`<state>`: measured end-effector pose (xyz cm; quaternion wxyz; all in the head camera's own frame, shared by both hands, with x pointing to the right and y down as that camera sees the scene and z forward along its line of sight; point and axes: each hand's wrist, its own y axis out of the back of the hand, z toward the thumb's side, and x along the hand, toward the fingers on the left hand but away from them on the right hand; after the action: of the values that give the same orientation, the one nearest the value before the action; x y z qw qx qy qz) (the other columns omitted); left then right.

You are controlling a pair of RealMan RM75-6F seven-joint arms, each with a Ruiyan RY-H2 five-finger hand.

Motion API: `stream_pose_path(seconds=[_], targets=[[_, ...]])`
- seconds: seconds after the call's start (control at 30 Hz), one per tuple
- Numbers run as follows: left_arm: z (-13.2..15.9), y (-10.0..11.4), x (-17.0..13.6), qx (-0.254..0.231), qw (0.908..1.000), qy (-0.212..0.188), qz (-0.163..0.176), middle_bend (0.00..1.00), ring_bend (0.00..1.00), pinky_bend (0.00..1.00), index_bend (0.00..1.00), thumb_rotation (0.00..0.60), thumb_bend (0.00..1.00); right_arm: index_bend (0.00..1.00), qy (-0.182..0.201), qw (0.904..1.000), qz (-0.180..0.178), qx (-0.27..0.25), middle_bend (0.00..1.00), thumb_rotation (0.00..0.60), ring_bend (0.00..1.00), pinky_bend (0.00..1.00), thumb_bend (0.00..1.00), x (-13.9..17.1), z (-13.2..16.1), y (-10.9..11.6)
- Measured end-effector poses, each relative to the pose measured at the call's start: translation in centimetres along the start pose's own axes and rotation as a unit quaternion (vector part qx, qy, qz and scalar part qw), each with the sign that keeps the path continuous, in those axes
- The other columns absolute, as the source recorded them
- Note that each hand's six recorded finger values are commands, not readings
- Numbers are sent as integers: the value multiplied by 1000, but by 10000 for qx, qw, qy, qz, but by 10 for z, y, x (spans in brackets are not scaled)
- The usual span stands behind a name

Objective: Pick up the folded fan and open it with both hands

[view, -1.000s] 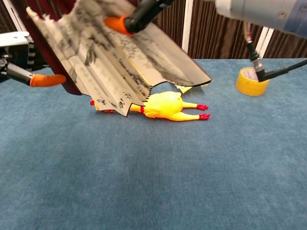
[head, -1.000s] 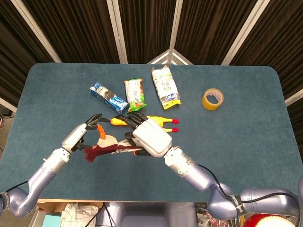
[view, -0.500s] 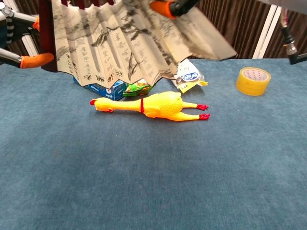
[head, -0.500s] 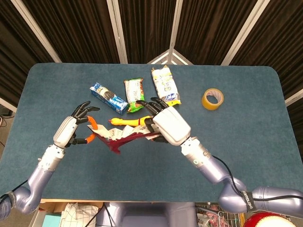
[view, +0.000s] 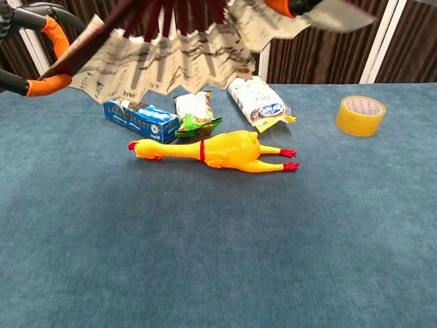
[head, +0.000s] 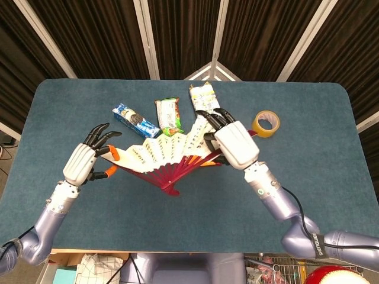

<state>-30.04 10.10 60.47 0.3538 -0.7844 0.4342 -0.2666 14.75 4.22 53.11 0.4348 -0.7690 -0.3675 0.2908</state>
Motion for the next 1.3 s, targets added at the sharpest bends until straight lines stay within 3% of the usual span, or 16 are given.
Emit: stream_pose_path(seconds=[0.23, 0.43, 0.73, 0.87, 0.9, 0.97, 1.03, 1.1, 1.3], targets=[[-1, 2, 1, 741, 9968, -145, 260, 186, 0, 10, 648, 600, 526, 882, -278, 9993, -67, 239, 177, 600, 254, 165, 447, 6, -30, 1], [-5, 1, 3, 895, 9953, -104, 354, 186, 0, 9, 648, 600, 526, 882, -477, 9987, -79, 133, 177, 600, 254, 165, 447, 14, -48, -2], [-12, 1, 7, 1658, 9848, -174, 491, 178, 0, 9, 646, 600, 526, 882, -691, 9974, -57, 168, 177, 600, 254, 165, 447, 25, -75, -11], [-10, 0, 7, 1773, 9818, -229, 636, 157, 0, 9, 593, 600, 524, 870, -697, 9971, -52, 296, 177, 600, 254, 165, 453, 28, -81, -15], [-9, 1, 7, 1789, 9813, -243, 670, 141, 0, 9, 549, 600, 522, 828, -697, 9970, -47, 346, 177, 600, 253, 161, 454, 29, -82, -16], [-7, 4, 7, 1822, 9798, -284, 770, 59, 0, 4, 334, 600, 508, 580, -690, 9964, -30, 484, 170, 600, 229, 130, 445, 31, -86, -19], [-5, 5, 6, 1831, 9789, -317, 854, 4, 0, 0, 131, 600, 495, 194, -685, 9956, 22, 633, 133, 600, 174, 91, 365, 33, -88, -22], [-2, 6, 5, 1802, 9789, -383, 881, 0, 0, 0, 17, 600, 488, 38, -701, 9943, 138, 787, 97, 600, 142, 87, 283, 35, -90, -26], [8, 13, 3, 1432, 9841, -568, 888, 0, 0, 0, 0, 600, 483, 0, -812, 9819, 701, 1559, 30, 600, 122, 87, 186, 42, -99, -38]])
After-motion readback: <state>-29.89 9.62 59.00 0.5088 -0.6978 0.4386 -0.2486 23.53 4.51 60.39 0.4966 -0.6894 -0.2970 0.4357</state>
